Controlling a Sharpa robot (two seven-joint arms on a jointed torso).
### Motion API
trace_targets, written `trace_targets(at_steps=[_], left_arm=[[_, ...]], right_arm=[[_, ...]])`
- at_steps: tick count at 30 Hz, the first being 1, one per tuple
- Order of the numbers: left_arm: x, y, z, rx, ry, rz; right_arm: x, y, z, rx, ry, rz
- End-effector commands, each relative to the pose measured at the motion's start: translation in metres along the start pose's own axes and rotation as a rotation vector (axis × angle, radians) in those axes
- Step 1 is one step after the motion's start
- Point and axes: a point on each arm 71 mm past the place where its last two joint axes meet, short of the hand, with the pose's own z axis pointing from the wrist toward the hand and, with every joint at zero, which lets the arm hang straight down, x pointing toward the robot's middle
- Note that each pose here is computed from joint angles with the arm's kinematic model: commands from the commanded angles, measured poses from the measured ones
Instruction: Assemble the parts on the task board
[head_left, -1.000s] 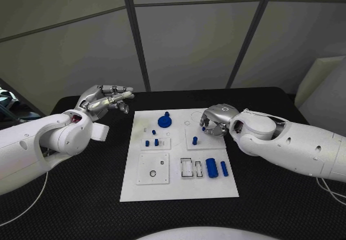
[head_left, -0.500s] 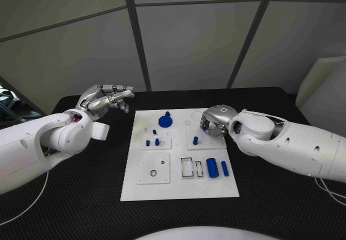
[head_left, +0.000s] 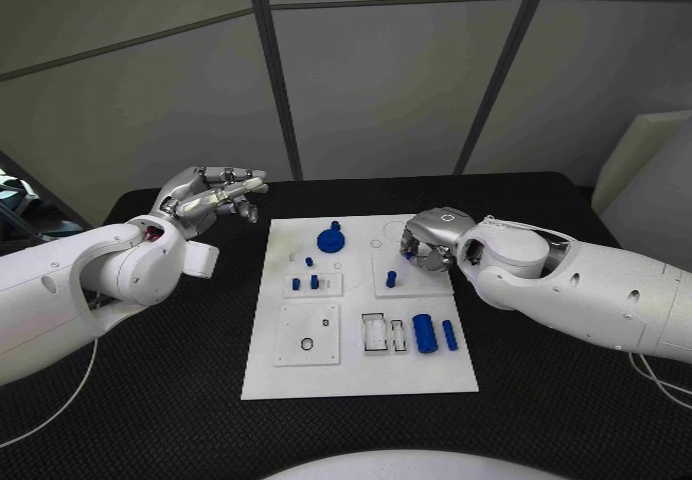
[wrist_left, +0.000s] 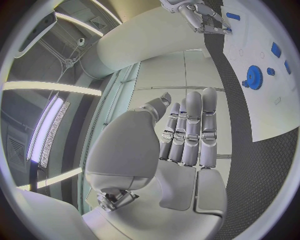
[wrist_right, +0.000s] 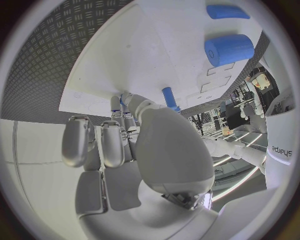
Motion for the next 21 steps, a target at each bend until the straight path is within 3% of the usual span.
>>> trace_targets(at_steps=[1, 13, 21], left_arm=[[0.0007, -0.0009, 0.0006, 0.004, 0.01, -0.011], [-0.0004, 0.0002, 0.0012, -0.005, 0.009, -0.01], [-0.0018, 0.0007, 0.0013, -0.01, 0.006, -0.009]], right_arm=[[-0.004, 0.001, -0.002, -0.007, -0.047, 0.007], [-0.012, 0.007, -0.011, -0.032, -0.105, 0.032], [-0.021, 0.015, -0.024, -0.054, -0.124, 0.056]])
